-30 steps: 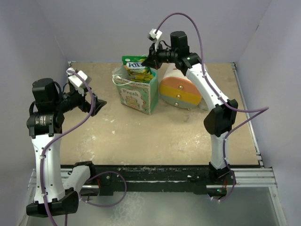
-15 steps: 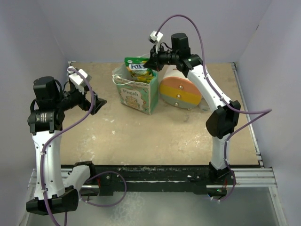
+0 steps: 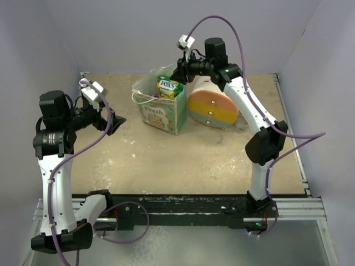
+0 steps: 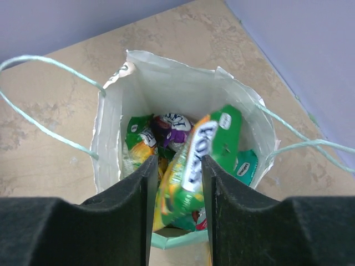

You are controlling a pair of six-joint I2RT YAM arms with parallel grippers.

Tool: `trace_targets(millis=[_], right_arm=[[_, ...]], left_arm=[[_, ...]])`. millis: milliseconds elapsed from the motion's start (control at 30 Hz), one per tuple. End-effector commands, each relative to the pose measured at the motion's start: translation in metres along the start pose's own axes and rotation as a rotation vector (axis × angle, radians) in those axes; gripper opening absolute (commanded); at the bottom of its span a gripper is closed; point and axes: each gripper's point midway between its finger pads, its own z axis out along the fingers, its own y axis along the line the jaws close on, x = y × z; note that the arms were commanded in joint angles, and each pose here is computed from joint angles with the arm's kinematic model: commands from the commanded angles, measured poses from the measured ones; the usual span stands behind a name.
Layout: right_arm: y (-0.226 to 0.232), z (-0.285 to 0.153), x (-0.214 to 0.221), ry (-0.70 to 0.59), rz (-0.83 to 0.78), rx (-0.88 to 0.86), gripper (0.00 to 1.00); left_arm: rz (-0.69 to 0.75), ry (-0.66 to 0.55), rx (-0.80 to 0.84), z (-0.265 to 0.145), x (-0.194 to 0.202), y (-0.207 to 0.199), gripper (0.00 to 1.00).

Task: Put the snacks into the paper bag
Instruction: Place the snack in the paper bag.

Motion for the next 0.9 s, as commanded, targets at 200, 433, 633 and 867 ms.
trace_targets(millis=[200, 433, 633, 867], right_arm=[[0.015, -0.029, -0.042, -0.088, -0.083, 0.01, 0.44], [0.018, -0.041, -0.043, -0.079, -0.106, 0.042, 0.46], [0.007, -0.079, -0.047, -0.042, -0.139, 0.231, 0.52], [-0.022, -0.139, -0.032, 0.03, -0.048, 0.481, 0.59]], left_arm=[[0.024, -0.038, -0.028, -0.001, -0.011, 0.006, 0.99], [0.013, -0.024, -0.089, -0.003, -0.01, 0.016, 0.99], [-0.044, 0.003, -0.29, -0.006, -0.01, 0.056, 0.99], [-0.163, -0.022, -0.423, 0.003, -0.008, 0.09, 0.99]])
